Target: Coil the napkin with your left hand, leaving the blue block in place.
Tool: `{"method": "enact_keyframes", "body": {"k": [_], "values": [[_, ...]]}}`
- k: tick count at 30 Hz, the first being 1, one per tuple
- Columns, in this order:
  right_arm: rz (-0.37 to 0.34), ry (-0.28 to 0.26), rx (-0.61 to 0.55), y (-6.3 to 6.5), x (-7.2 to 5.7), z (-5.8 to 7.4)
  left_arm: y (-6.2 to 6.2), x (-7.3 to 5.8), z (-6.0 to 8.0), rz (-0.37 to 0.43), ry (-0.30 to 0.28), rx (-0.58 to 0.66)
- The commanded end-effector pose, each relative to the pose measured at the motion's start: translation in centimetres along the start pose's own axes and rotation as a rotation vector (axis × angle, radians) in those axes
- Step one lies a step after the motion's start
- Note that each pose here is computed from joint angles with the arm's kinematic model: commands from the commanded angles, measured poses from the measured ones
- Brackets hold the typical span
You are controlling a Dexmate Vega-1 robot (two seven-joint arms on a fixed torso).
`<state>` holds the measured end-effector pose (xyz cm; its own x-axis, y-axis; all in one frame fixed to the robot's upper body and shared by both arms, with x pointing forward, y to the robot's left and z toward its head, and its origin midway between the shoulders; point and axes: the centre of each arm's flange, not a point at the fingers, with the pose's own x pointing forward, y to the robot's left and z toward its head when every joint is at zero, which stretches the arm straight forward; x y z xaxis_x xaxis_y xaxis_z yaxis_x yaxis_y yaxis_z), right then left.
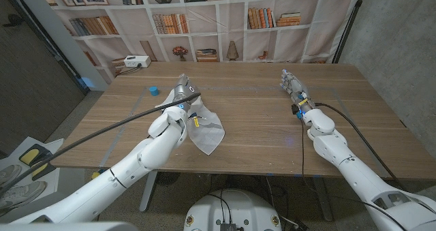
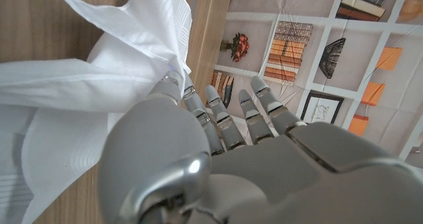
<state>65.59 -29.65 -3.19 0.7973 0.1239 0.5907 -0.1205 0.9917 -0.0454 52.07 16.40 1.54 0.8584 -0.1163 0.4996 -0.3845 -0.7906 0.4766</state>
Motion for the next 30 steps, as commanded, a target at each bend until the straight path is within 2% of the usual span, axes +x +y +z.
{"method": "enact_keyframes", "body": {"k": [1,4,12,16,17,19,20,21,23,25,30], "values": [[-0.015,-0.001,0.010,-1.1,-0.7,-0.4,1.8,5.4,-0.3,-0.037,-0.093,-0.075],[-0.021,0.002,0.011,-1.3,-0.8,-0.5,1.5,7.2,-1.2,-0.138,-0.123,-0.175],[-0.031,0.006,0.016,-1.7,-1.1,-0.7,0.3,10.9,-4.7,-0.406,-0.245,-0.599],[-0.032,0.010,0.016,-1.8,-1.2,-0.8,-0.1,12.0,-5.9,-0.489,-0.290,-0.745],[-0.030,0.010,0.018,-1.8,-1.2,-0.8,-0.3,12.3,-6.4,-0.514,-0.323,-0.838],[-0.029,0.011,0.019,-1.8,-1.2,-0.8,-0.5,12.6,-6.8,-0.541,-0.338,-0.929],[-0.029,0.011,0.019,-1.8,-1.2,-0.8,-0.5,12.6,-6.8,-0.541,-0.339,-0.931],[-0.026,0.010,0.020,-1.7,-1.2,-0.8,-1.1,13.0,-7.2,-0.580,-0.365,-1.068],[-0.024,0.009,0.016,-1.7,-1.2,-0.8,-1.8,13.5,-7.3,-0.616,-0.388,-1.179],[-0.023,0.009,0.016,-1.7,-1.2,-0.8,-2.4,13.7,-7.2,-0.586,-0.371,-1.225],[-0.023,0.009,0.013,-1.7,-1.4,-0.7,-2.4,14.0,-5.8,-0.508,-0.312,-1.115]]}}
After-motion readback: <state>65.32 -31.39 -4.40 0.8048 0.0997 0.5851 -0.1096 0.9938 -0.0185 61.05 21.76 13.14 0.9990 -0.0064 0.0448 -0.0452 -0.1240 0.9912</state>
